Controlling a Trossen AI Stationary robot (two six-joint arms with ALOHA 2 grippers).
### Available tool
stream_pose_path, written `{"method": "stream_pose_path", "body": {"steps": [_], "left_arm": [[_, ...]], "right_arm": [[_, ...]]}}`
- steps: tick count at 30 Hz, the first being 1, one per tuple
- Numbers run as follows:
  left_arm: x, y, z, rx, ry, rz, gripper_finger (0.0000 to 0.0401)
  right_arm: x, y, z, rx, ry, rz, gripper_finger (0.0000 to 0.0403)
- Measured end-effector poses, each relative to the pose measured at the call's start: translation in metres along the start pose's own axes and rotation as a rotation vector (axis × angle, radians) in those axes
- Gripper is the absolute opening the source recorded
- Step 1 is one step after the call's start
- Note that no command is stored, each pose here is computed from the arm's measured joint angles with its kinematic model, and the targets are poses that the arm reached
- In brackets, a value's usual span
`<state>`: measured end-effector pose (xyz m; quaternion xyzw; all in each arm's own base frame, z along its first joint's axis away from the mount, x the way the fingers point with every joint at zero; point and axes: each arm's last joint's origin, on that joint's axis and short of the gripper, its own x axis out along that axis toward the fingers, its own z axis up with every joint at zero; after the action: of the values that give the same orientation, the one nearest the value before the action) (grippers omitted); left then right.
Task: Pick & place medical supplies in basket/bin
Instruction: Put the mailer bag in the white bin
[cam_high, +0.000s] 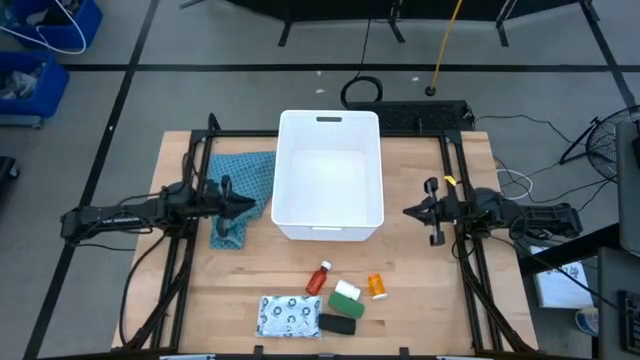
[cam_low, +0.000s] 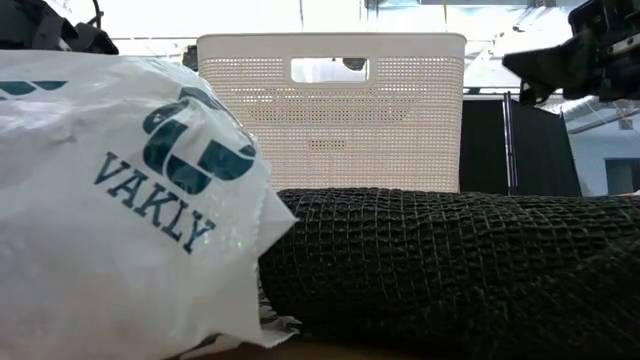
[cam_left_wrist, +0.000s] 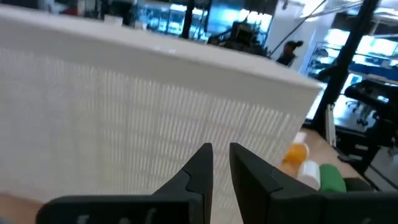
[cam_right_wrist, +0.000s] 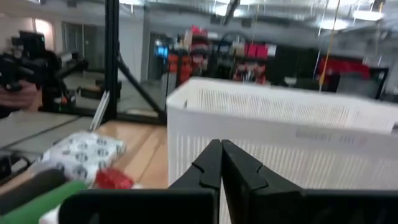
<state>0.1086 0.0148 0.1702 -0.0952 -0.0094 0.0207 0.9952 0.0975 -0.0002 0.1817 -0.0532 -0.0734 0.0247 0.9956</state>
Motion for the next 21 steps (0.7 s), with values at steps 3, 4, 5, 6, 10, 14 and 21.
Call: {"method": "stream_pose_path", "body": {"steps": [3, 4, 5, 6, 10, 14, 21], "left_arm": [[0.000, -0.004, 0.006, 0.076, -0.051, -0.111, 0.0056], [-0.001, -0.005, 0.008, 0.101, -0.070, -0.140, 0.0056], [-0.001, -0.006, 0.010, 0.121, -0.094, -0.160, 0.0056], [-0.001, -0.007, 0.013, 0.133, -0.120, -0.174, 0.0056], [-0.002, -0.009, 0.017, 0.140, -0.165, -0.193, 0.0056], [-0.001, -0.017, 0.034, 0.127, -0.189, -0.221, 0.0056], [0.013, -0.041, 0.067, 0.110, -0.022, -0.168, 0.0061]], "right_arm": [[0.000, 0.000, 0.004, -0.004, -0.026, -0.002, 0.0002], [0.000, 0.000, 0.003, -0.003, -0.013, 0.001, 0.0004], [0.000, 0.000, 0.001, -0.001, 0.019, 0.007, 0.0007], [0.000, 0.001, 0.005, 0.001, 0.035, 0.014, 0.0010], [-0.002, 0.000, 0.035, 0.000, -0.026, 0.025, 0.0024], [0.000, -0.002, 0.036, -0.003, 0.024, -0.038, 0.0033], [0.002, -0.006, 0.021, -0.019, 0.119, -0.204, 0.0043]]}}
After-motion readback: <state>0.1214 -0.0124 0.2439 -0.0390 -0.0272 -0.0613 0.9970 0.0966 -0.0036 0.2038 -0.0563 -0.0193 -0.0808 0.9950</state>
